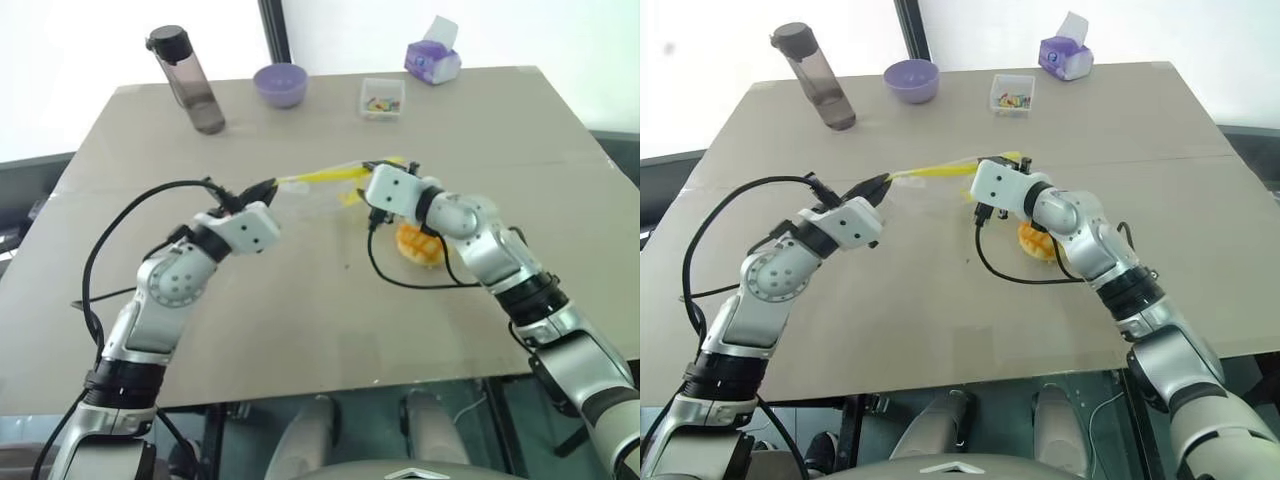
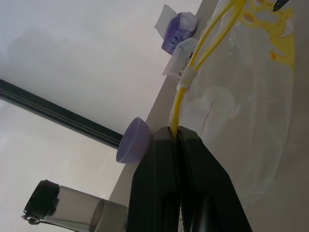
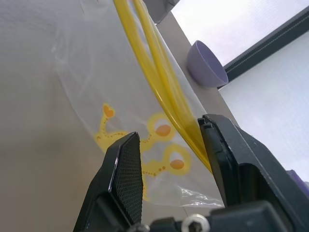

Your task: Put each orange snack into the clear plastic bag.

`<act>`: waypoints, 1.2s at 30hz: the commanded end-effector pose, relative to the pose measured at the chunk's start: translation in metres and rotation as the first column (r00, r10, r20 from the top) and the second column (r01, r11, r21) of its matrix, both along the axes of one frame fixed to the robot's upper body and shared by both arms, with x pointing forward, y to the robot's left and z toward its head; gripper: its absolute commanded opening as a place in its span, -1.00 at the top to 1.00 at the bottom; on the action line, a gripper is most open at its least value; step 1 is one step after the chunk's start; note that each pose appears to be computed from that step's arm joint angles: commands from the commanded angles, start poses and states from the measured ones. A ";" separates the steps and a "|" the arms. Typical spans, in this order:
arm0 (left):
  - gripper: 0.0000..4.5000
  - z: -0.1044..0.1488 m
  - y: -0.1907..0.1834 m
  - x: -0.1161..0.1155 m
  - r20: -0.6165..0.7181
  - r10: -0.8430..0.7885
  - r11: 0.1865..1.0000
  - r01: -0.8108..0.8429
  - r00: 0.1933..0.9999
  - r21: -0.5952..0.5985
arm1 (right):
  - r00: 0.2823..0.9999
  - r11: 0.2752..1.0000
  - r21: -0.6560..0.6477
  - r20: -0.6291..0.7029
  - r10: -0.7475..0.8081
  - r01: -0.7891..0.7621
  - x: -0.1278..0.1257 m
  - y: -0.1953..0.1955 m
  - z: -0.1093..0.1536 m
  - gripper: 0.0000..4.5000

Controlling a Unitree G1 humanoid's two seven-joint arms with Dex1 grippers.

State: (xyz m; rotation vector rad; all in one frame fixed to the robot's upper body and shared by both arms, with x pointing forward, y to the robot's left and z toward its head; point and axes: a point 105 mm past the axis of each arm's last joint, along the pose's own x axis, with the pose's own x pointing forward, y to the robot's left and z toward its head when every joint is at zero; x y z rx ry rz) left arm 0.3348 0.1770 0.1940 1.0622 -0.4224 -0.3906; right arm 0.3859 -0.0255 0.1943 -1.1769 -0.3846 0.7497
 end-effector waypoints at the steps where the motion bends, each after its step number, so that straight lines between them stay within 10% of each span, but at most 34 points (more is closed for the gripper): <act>1: 1.00 0.011 0.000 -0.007 0.038 -0.010 1.000 0.010 0.999 0.013 | 0.997 0.999 0.042 0.073 -0.003 0.000 0.003 0.001 0.022 0.11; 6: 1.00 0.007 0.001 -0.008 0.028 -0.011 0.999 0.010 1.000 0.032 | 0.996 0.998 0.060 0.088 0.009 -0.014 0.002 0.002 0.026 0.96; 12: 1.00 0.008 0.001 -0.008 0.054 -0.013 0.999 0.011 0.998 0.041 | 0.996 0.998 0.068 0.087 0.001 -0.007 0.002 0.000 0.027 0.99; 21: -0.48 0.013 -0.004 -0.009 0.137 -0.027 0.993 0.011 0.990 0.117 | 0.996 0.997 0.073 0.082 -0.014 0.008 0.002 -0.002 0.028 1.00; 33: -0.48 0.010 0.000 -0.006 0.123 0.001 0.993 -0.016 0.992 0.114 | 0.998 0.998 0.068 0.065 -0.006 0.002 0.000 -0.001 0.025 1.00; 36: 0.07 0.009 0.001 -0.004 0.104 0.011 0.995 -0.022 0.995 0.102 | 0.998 0.998 0.069 0.058 0.006 -0.010 -0.001 0.001 0.024 1.00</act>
